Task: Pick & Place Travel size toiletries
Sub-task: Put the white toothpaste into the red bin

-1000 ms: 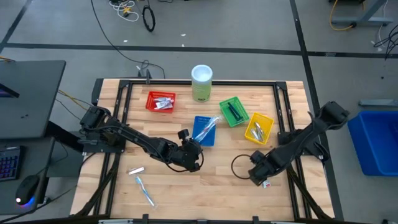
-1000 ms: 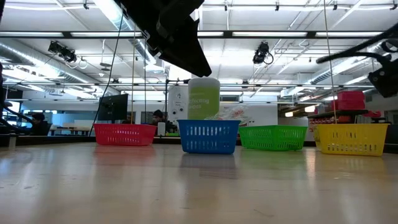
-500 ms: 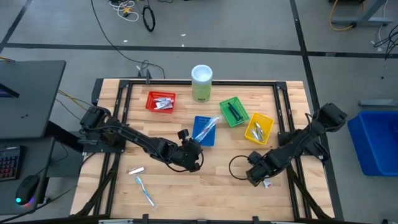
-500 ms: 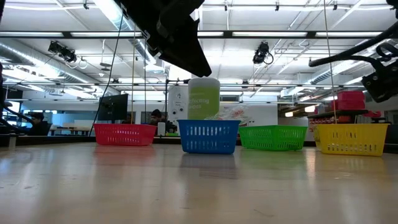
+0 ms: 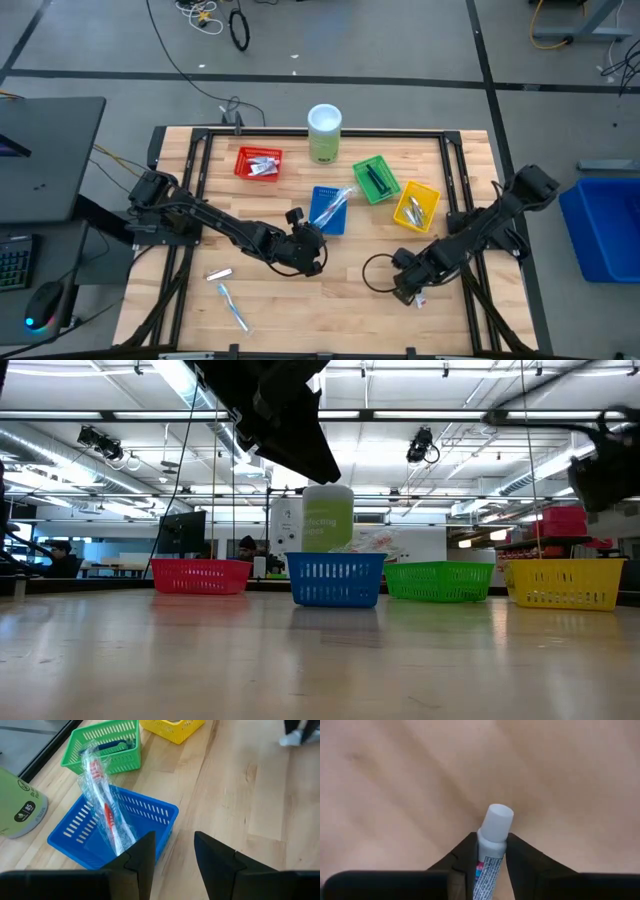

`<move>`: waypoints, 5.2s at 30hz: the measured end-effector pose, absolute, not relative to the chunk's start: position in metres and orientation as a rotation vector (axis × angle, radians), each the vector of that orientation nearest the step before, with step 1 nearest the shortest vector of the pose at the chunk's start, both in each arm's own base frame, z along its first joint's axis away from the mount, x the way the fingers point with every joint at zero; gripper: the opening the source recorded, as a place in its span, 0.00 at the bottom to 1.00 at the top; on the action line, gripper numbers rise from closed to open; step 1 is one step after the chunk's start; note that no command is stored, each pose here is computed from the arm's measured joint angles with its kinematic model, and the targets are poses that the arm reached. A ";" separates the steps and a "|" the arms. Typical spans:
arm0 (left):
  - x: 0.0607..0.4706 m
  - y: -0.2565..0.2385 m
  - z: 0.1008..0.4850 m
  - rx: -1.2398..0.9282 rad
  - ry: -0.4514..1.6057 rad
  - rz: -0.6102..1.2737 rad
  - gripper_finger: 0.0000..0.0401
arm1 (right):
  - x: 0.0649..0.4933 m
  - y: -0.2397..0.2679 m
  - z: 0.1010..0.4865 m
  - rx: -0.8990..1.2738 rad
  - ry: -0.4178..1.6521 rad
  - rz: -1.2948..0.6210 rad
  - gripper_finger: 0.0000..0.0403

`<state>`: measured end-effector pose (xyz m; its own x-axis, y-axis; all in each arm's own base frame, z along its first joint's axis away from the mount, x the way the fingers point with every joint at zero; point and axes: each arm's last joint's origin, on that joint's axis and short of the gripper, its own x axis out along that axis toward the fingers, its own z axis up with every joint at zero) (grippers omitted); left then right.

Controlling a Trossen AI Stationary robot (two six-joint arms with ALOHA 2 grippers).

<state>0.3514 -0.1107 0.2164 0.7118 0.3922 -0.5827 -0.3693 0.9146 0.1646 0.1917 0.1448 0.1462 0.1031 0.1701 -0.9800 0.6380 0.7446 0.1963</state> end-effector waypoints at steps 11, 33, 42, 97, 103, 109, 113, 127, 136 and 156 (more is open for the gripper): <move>0.359 -0.114 0.225 -0.279 0.503 0.446 0.35 | 0.228 0.121 0.186 0.424 0.773 -0.349 0.24; 0.373 -0.079 0.231 -0.351 0.388 0.578 0.35 | 0.283 0.066 0.222 0.467 0.153 -0.619 0.23; 0.376 -0.068 0.231 -0.341 0.403 0.567 0.35 | 0.285 0.060 0.223 0.472 0.153 -0.617 0.23; 0.378 -0.060 0.229 -0.283 0.493 0.446 0.02 | 0.289 0.054 0.224 0.361 0.211 -0.529 0.40; 0.376 -0.059 0.226 -0.287 0.525 0.467 0.01 | 0.285 0.053 0.224 0.281 0.265 -0.525 0.47; 0.368 -0.057 0.220 -0.301 0.594 0.525 0.01 | 0.273 0.049 0.233 0.246 0.301 -0.540 0.55; 0.354 -0.052 0.227 -0.292 0.652 0.586 0.02 | 0.264 0.047 0.233 0.224 0.358 -0.551 0.59; 0.270 0.033 0.260 -0.199 1.072 0.957 0.03 | 0.258 0.047 0.226 0.243 0.446 -0.548 0.61; 0.254 0.104 0.250 -0.136 1.347 0.823 0.03 | 0.258 0.047 0.226 0.241 0.451 -0.548 0.56; 0.247 0.163 0.198 -0.095 1.685 0.657 0.05 | 0.258 0.047 0.225 0.233 0.460 -0.549 0.55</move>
